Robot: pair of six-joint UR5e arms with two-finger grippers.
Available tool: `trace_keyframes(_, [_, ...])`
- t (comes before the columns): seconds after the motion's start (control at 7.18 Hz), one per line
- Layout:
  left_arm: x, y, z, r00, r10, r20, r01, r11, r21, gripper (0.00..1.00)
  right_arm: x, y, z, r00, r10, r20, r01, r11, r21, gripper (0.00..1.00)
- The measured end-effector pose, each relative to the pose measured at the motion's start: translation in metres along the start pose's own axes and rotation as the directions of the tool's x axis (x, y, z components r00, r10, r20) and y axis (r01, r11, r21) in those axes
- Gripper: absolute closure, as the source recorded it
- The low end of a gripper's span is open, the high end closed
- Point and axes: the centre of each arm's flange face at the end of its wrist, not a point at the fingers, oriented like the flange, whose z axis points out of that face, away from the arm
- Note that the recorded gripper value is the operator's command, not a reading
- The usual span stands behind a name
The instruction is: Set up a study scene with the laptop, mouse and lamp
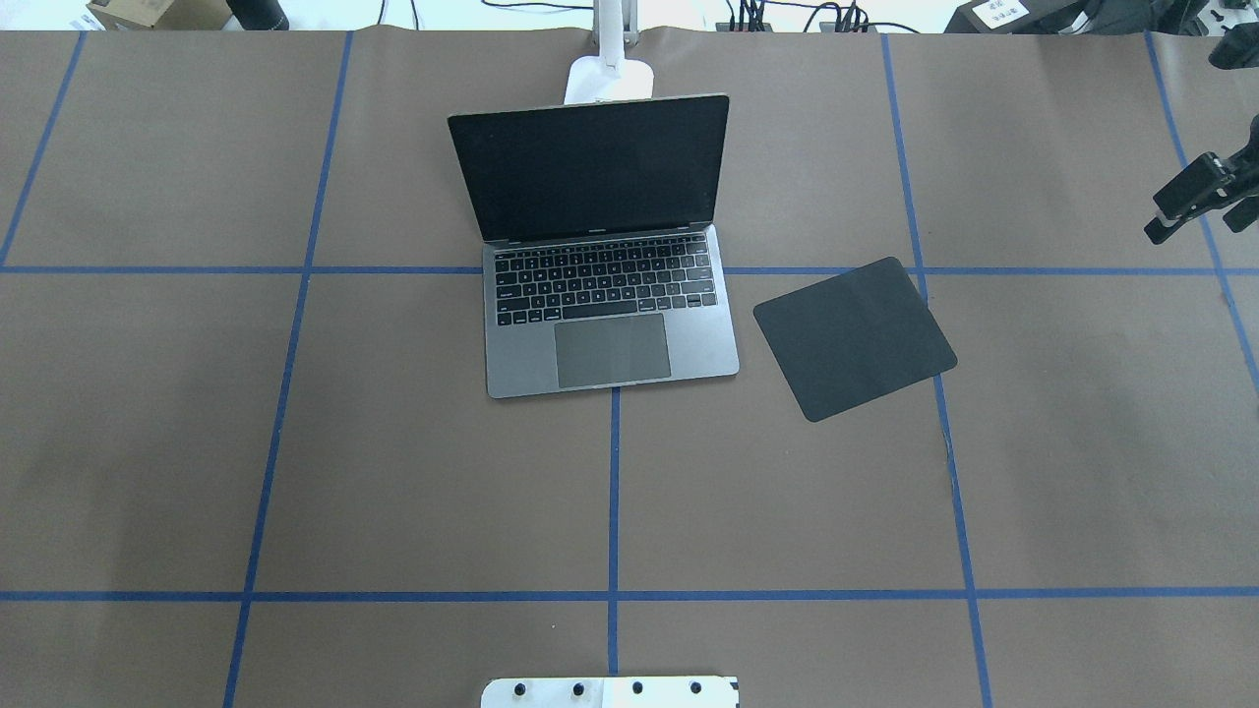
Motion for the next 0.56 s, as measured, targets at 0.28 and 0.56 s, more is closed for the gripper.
trace_keyframes(0.28, [0.011, 0.019, 0.023, 0.998, 0.058, -0.028, -0.061, 0.994, -0.094, 0.00, 0.000, 0.007, -0.003, 1.000, 0.021, -0.019, -0.021, 1.000, 0.009, 0.02])
trace_keyframes(0.56, [0.022, 0.036, 0.041, 0.992, 0.111, -0.058, -0.119, 0.978, -0.173, 0.00, 0.001, 0.008, -0.001, 0.999, 0.029, -0.021, -0.029, 1.000, 0.007, 0.02])
